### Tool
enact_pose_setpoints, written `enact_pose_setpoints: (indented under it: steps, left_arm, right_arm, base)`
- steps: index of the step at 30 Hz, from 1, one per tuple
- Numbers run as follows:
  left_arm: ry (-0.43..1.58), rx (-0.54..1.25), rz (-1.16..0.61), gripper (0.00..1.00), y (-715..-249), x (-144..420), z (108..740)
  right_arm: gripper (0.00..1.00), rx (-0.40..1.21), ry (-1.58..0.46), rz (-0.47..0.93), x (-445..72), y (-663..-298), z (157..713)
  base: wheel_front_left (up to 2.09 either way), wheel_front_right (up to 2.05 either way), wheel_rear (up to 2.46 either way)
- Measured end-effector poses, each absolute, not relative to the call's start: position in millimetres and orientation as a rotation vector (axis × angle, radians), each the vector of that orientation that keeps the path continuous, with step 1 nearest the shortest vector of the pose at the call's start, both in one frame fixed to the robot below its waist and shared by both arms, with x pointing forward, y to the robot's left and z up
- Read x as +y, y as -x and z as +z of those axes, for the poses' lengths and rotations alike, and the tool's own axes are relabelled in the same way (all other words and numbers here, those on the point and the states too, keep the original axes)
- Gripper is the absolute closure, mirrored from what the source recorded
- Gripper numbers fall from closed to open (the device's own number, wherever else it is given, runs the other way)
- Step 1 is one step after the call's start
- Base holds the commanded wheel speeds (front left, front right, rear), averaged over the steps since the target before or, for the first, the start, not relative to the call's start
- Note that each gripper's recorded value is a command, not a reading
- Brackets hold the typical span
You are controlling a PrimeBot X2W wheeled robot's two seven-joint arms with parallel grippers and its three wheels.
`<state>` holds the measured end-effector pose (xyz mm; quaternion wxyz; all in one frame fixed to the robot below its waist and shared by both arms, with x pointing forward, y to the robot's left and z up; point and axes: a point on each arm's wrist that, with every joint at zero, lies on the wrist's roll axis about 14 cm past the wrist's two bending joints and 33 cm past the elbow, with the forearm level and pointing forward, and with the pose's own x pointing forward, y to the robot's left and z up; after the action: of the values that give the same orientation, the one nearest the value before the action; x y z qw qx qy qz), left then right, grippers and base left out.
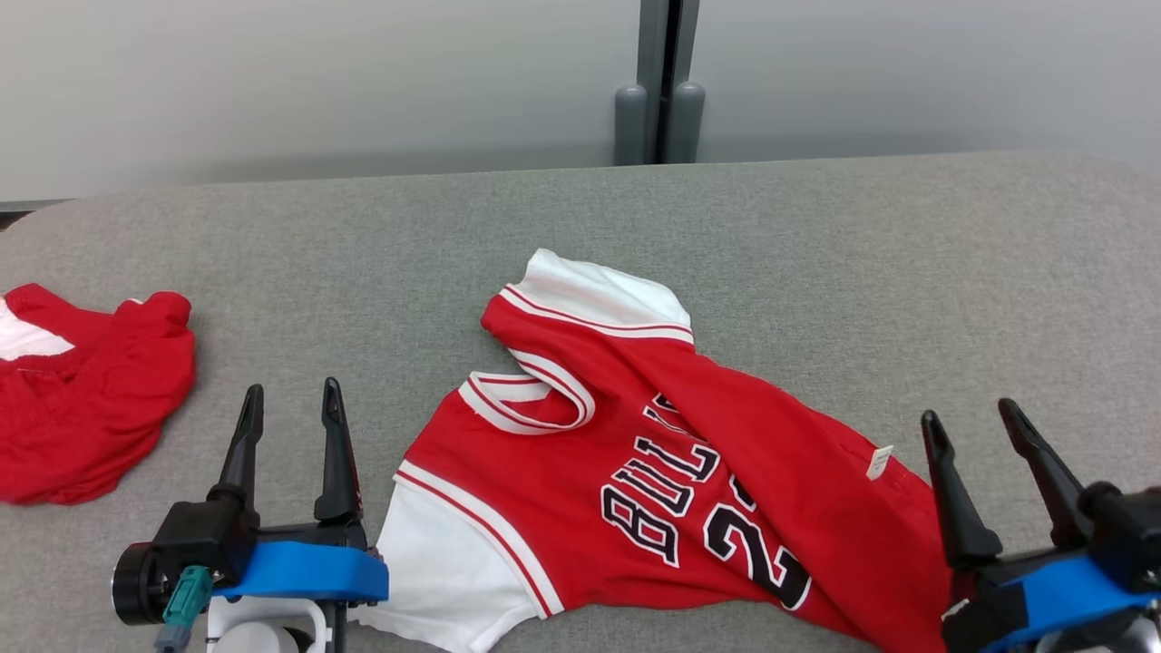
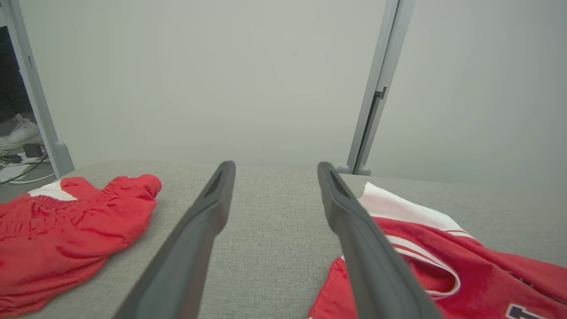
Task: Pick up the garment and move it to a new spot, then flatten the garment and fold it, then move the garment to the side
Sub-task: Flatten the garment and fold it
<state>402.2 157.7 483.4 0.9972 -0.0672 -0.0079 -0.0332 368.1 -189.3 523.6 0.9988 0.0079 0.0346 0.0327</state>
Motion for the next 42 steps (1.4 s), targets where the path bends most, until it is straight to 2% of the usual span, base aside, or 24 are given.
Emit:
enact_pose_setpoints:
  steps: [7, 14, 19, 24, 25, 26, 31, 42]
  left_arm:
    - [0.130, -0.017, -0.037, 0.00, -397, 168, 484]
    - [0.128, -0.013, -0.019, 0.00, -395, 174, 483]
    - [0.129, -0.004, 0.001, 0.00, -394, 181, 480]
    - [0.134, 0.001, 0.008, 0.00, -394, 181, 478]
    - [0.134, 0.001, 0.007, 0.00, -394, 181, 478]
    - [0.134, 0.002, 0.008, 0.00, -394, 180, 478]
    - [0.137, 0.002, -0.005, 0.00, -396, 176, 478]
    - [0.141, -0.008, -0.006, 0.00, -402, 176, 481]
  right_arm:
    - [0.00, 0.083, 0.019, 0.206, -152, -398, 516]
    - [0.00, 0.178, 0.038, 0.249, -142, -411, 483]
    - [0.00, 0.315, 0.045, 0.249, -144, -408, 439]
    - [0.00, 0.444, 0.016, 0.256, -141, -388, 401]
    - [0.56, 0.463, 0.006, 0.256, -140, -384, 396]
    - [1.00, 0.473, 0.001, 0.254, -140, -383, 393]
    - [1.00, 0.385, -0.002, 0.239, -146, -394, 409]
    - [1.00, 0.086, 0.013, 0.267, -140, -454, 491]
  base:
    - [0.00, 0.00, 0.00]
    - [0.00, 0.00, 0.00]
    - [0.00, 0.00, 0.00]
    - [0.00, 0.00, 0.00]
    - [0.00, 0.00, 0.00]
    - [0.00, 0.00, 0.00]
    - [0.00, 0.00, 0.00]
    - [0.00, 0.00, 0.00]
